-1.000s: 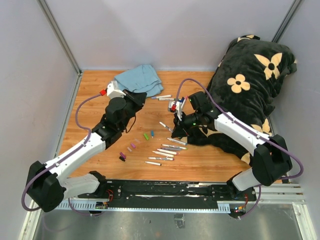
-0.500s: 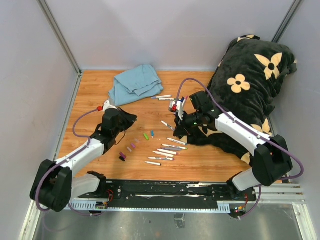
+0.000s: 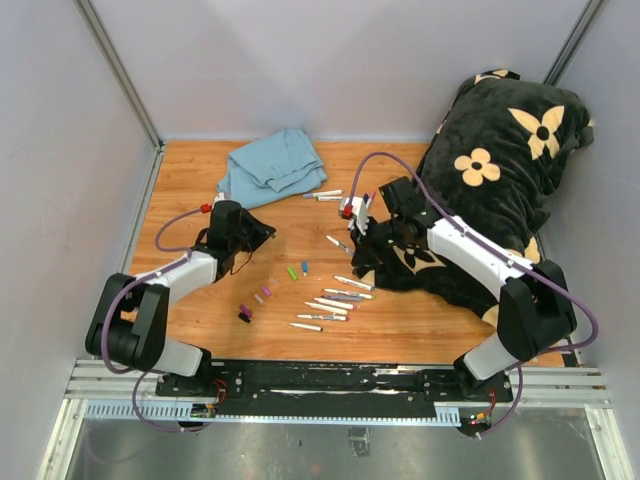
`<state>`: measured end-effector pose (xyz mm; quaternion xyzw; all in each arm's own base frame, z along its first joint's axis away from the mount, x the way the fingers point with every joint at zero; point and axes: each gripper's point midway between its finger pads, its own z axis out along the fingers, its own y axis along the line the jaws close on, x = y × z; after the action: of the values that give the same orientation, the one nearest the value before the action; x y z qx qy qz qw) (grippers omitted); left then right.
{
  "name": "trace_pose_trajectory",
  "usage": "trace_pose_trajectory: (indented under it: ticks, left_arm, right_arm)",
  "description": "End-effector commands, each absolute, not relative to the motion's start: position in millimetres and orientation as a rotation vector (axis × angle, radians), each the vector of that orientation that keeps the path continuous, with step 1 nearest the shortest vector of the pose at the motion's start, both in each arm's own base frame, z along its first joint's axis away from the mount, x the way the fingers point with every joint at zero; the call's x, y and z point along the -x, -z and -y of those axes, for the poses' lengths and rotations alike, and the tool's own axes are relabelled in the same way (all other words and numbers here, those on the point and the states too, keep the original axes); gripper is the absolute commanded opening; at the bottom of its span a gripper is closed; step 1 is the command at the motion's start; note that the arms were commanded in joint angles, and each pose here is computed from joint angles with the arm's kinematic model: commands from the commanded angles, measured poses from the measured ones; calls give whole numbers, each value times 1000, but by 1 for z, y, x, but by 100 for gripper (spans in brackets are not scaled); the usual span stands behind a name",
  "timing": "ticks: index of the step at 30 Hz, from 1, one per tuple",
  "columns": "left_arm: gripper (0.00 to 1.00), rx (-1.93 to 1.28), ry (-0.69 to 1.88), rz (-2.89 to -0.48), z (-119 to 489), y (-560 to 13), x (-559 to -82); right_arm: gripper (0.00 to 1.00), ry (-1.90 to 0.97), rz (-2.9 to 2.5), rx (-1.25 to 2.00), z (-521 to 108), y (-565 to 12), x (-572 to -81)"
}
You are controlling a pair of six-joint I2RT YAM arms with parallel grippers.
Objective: Open the pen caps
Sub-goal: Open the pen cap from the pen, then place the pen cap at the center of the board.
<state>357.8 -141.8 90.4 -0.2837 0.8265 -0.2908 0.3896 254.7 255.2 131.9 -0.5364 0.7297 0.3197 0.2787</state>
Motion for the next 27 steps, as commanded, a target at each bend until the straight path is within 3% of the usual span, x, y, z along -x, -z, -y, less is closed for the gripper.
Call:
trace_pose_trajectory:
  ticks: [1,27]
  left_arm:
    - [0,718,716,-2124,140,-98,-385]
    - [5,874,604,-2216,148,-44,-472]
  right_arm:
    - [4,-792,-2008,1461,-252,-127,-275]
    - [5,-503,-2460,1267,-326,-39,-410]
